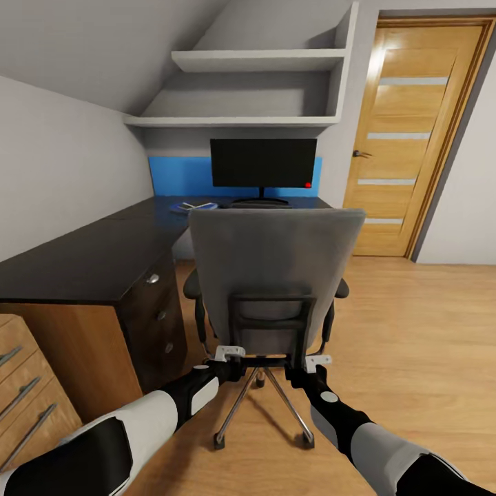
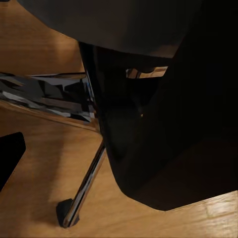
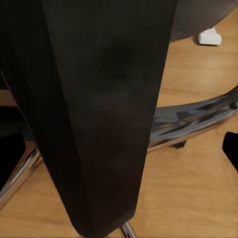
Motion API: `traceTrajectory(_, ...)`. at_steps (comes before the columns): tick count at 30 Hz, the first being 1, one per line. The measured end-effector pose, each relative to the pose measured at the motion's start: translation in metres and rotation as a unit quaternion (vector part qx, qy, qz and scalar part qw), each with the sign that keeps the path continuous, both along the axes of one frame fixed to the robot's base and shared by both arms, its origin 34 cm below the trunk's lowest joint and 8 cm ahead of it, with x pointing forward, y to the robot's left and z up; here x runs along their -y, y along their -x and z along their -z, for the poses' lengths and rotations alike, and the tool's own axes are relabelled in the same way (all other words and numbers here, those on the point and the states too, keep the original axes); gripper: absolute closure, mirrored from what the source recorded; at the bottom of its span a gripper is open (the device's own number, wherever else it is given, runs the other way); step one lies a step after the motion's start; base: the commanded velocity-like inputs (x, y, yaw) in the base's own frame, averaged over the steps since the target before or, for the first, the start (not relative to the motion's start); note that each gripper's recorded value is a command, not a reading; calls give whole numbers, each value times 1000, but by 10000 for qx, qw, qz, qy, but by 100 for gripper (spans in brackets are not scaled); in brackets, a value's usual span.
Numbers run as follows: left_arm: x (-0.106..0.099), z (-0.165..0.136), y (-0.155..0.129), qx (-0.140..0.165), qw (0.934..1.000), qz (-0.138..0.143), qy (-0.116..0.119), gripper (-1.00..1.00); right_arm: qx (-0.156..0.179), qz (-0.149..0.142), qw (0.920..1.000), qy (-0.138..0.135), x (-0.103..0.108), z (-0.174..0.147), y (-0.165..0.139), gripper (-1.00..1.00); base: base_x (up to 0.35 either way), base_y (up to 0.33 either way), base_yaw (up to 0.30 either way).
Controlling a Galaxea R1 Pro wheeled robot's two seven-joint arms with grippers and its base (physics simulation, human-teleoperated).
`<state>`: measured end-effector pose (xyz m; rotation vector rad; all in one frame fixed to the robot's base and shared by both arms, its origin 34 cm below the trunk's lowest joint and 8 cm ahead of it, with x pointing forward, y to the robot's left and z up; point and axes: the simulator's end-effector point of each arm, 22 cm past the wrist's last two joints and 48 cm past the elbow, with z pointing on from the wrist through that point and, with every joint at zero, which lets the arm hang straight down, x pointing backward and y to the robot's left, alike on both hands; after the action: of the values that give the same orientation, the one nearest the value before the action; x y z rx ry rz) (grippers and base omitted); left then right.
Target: In the bedroom, organize the workspace by keeping the computer under the desk, ensuring the monitor is on the desk, placing the keyboard on the desk next to the monitor, placing the mouse on the desk next to the keyboard, moving the folder from the swivel chair onto the desk next to the mouse, stacking the notebook on top of the folder with the pen on top of the notebook, and positioning the swivel chair next to the desk.
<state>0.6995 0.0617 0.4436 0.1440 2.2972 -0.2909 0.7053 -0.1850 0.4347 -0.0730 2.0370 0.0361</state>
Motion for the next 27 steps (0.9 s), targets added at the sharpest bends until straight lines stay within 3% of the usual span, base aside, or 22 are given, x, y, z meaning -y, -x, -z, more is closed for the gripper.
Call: traceTrajectory(27, -1, 0, 0, -9, 10000, -11, -9, -100, 3, -14, 10000, 17, 0, 0, 0, -100, 325, -1, 0)
